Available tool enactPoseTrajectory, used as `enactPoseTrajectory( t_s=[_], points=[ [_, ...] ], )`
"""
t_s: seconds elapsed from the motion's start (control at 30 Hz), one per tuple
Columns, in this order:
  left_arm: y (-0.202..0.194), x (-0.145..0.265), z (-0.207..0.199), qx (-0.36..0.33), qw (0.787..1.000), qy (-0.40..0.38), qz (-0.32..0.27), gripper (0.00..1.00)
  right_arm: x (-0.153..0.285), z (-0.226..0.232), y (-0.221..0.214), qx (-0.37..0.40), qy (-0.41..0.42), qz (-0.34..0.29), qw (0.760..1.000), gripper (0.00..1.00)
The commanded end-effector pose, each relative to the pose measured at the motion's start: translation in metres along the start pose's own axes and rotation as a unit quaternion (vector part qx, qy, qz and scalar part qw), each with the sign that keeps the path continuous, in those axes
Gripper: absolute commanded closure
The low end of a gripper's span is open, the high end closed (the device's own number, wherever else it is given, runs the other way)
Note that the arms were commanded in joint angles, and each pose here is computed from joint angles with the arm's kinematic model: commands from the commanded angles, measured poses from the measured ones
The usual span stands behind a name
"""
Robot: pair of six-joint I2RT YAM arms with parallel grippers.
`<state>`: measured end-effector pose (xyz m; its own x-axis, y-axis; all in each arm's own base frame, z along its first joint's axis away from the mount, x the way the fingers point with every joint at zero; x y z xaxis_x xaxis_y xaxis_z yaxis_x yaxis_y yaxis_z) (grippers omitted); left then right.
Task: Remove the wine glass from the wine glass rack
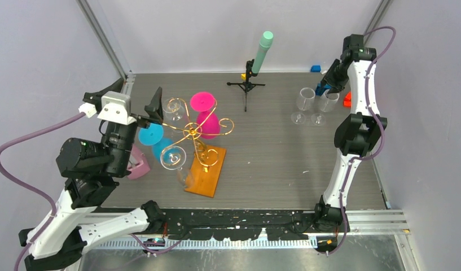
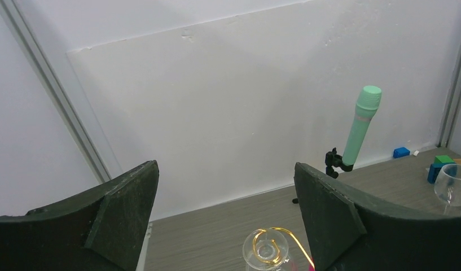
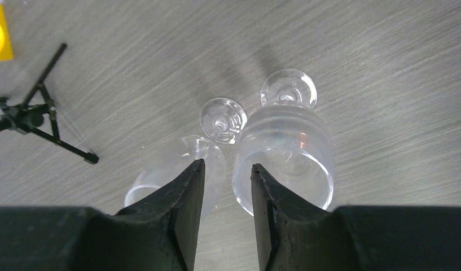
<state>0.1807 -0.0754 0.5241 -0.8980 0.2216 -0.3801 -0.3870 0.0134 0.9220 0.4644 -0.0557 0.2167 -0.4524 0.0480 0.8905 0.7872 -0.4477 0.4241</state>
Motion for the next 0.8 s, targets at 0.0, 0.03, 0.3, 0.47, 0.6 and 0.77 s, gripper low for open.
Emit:
enactPoseTrajectory(
  t_s=[0.0,0.03,0.3,0.47,0.6,0.77],
  points=[
    [0.006,-0.004,0.002,0.021,1.000,0.018,-0.003,0.07,0.050,0.011,0.030,-0.016,0.028,-0.087,0.996,0.58],
    [0.003,-0.005,0.001,0.022,1.000,0.021,0.006,0.07,0.058,0.012,0.032,-0.017,0.031,-0.096,0.995,0.56],
    [-0.009,-0.019,-0.002,0.044,0.989,0.077,0.117,0.06,0.107,0.021,0.028,-0.035,0.068,-0.152,0.985,0.55],
    [-0.009,-0.036,-0.020,0.047,0.984,0.053,0.163,0.05,0.131,0.033,0.010,-0.030,0.104,-0.170,0.979,0.52],
    [-0.036,-0.055,-0.028,0.063,0.969,0.030,0.237,0.05,0.146,0.040,-0.007,-0.020,0.127,-0.173,0.976,0.50],
    [-0.075,-0.078,-0.019,0.149,0.940,0.003,0.306,0.04,0.178,0.048,-0.034,-0.016,0.175,-0.195,0.965,0.48]
  ],
)
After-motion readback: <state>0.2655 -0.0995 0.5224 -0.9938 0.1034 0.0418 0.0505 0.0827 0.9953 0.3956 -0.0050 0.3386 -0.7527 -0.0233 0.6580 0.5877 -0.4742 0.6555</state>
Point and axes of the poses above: each gripper's point midway between its finger pads, its own x axis back along the fingers, its own z axis along the line the jaws close on, y = z × x, the point moved 3 cm from there along x, back along the fingers, and after that the axes turned 7 degrees about x, right-handed, at the moved point
